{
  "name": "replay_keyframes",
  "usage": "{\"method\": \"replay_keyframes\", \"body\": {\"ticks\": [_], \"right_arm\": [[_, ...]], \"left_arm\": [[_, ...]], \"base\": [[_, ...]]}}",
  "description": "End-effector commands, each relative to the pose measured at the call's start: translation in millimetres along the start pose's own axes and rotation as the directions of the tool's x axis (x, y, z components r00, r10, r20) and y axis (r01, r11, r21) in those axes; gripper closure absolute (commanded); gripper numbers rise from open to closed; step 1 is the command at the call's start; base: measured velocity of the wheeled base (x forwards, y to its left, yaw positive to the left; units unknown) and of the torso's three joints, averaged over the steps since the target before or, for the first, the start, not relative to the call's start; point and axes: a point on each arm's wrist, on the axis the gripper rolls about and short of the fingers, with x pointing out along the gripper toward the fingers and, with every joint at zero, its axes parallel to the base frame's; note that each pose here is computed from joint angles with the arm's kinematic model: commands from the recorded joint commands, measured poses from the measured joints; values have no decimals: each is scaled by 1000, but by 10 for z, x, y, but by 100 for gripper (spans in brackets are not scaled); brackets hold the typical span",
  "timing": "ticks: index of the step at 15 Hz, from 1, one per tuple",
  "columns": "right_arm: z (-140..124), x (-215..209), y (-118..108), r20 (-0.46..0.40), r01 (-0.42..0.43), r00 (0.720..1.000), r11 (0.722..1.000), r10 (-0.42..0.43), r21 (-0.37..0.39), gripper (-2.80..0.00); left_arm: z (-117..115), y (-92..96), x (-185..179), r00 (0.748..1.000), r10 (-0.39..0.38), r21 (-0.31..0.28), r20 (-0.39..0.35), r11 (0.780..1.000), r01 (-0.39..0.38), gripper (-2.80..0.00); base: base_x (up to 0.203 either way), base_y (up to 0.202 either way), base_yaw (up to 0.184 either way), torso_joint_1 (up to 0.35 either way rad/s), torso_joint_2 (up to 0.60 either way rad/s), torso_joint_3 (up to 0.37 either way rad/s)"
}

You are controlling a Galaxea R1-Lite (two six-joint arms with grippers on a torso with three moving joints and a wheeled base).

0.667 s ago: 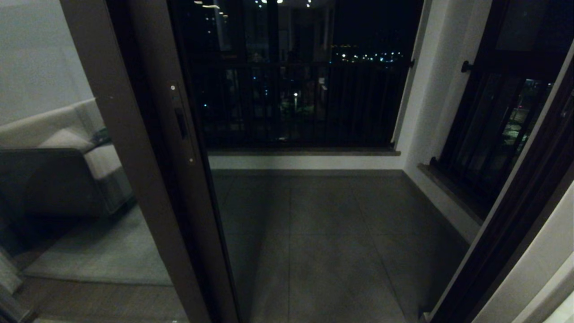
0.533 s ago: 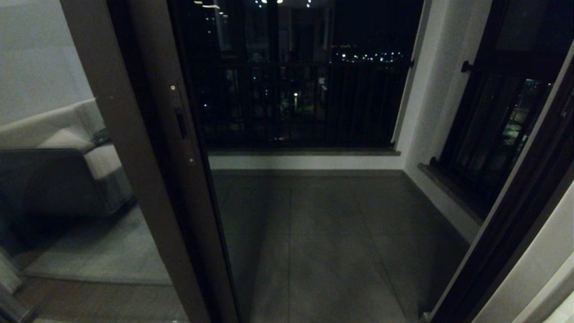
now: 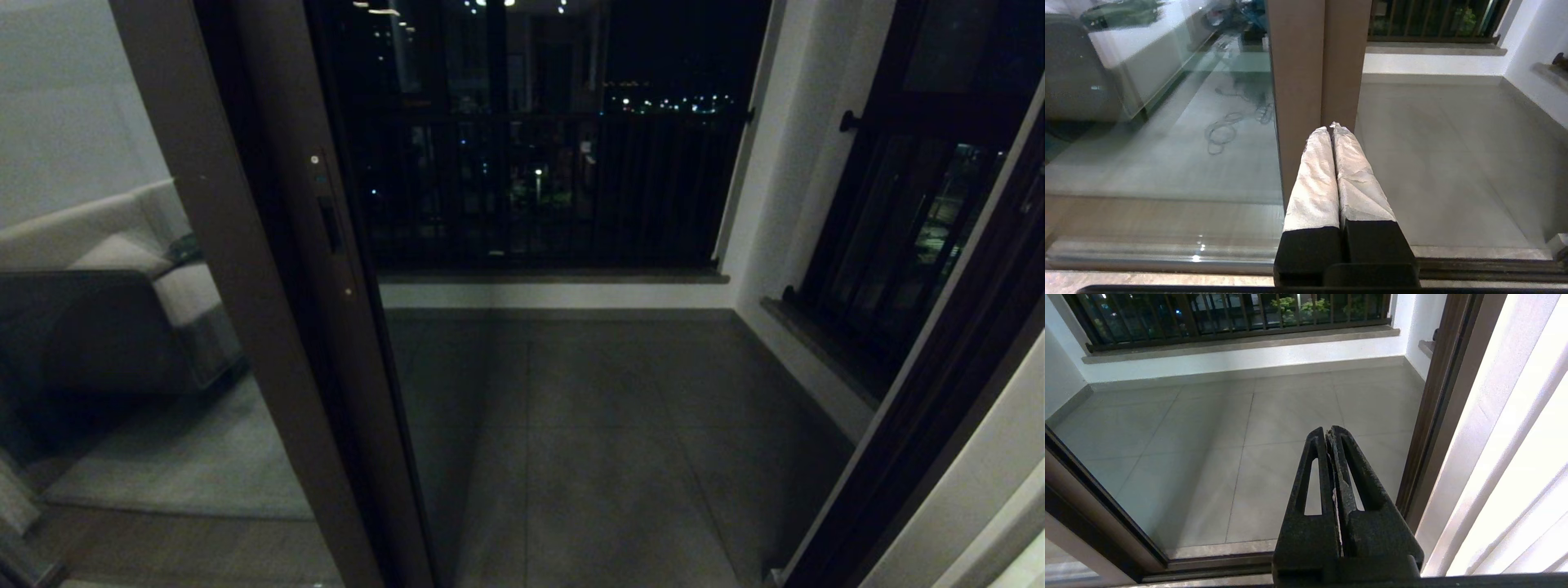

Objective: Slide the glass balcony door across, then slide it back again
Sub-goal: Close the slid door

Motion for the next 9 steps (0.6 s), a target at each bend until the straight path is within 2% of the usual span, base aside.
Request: {"method": "replay_keyframes", "body": {"ticks": [1, 4, 9], "right_arm": [[1, 1, 0, 0, 0, 1000, 1000, 0, 0, 0], [0, 1, 0, -1, 1, 1000, 1000, -1, 0, 0], [1, 1, 0, 0, 0, 1000, 1000, 0, 0, 0]], "left_arm": [[283, -3, -63, 998, -11, 0, 54, 1000, 11, 0], [561, -21, 45, 995, -92, -3, -27, 996, 92, 0], [1367, -48, 425, 971, -229, -19, -66, 973, 229, 0]], "base": [[0, 0, 0, 0, 0, 0], [0, 0, 0, 0, 0, 0], [0, 0, 0, 0, 0, 0]]}}
